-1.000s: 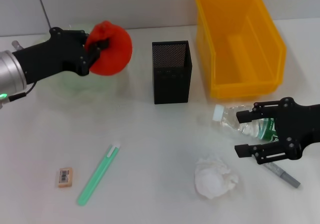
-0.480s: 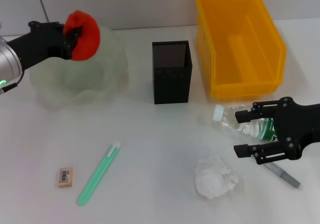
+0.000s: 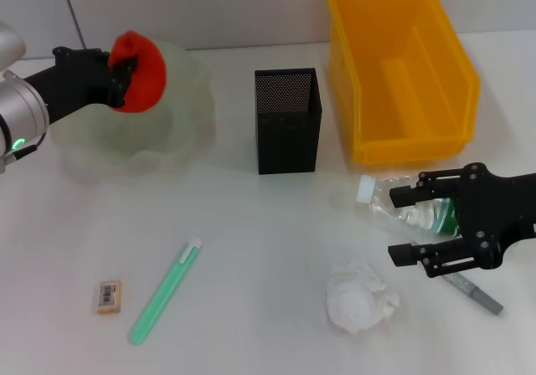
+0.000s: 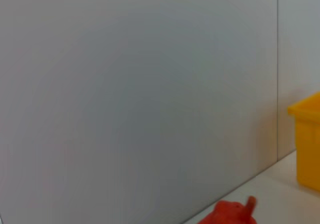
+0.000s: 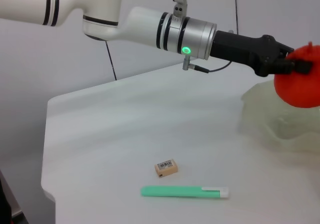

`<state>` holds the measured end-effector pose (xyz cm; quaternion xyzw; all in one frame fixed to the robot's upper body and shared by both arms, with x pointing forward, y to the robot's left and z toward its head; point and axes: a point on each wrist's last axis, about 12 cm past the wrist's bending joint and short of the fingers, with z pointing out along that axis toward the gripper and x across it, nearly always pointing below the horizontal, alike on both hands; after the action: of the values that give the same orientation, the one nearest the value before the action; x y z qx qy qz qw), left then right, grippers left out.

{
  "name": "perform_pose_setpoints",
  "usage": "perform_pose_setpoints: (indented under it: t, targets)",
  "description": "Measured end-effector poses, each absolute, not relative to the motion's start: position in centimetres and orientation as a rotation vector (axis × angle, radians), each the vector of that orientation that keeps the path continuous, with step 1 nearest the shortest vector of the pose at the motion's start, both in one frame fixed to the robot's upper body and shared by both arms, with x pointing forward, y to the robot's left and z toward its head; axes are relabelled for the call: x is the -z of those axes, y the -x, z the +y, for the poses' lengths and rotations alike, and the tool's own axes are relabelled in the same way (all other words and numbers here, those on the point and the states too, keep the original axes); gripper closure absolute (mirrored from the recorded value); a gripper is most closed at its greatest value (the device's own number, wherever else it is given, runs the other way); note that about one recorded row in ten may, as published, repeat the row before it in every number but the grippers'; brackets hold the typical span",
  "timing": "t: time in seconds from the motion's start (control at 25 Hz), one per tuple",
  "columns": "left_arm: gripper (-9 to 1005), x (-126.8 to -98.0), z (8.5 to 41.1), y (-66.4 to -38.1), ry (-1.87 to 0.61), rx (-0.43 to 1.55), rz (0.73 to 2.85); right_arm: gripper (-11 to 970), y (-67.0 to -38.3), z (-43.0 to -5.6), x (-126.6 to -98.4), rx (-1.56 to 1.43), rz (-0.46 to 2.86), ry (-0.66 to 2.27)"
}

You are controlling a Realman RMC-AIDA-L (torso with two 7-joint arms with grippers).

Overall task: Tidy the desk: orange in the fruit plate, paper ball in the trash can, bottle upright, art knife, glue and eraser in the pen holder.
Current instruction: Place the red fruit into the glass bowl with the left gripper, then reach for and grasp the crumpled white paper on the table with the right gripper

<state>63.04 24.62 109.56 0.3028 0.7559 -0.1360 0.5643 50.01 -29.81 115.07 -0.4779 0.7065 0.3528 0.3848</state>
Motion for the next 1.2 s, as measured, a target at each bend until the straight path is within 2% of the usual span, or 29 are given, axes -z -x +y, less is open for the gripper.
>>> perform_pose_setpoints:
  t: [0.76, 1.2]
  targets:
    - [870, -108.5, 24.8, -63.3, -0.706, 0.252, 1.825, 184, -50.2, -29.5, -115.0, -0.899, 1.797, 1.228]
    - [411, -108.7, 25.0, -63.5, -0.691, 0.239, 1.827, 184, -50.2, -29.6, -115.1, -0.898, 1.801, 1.226]
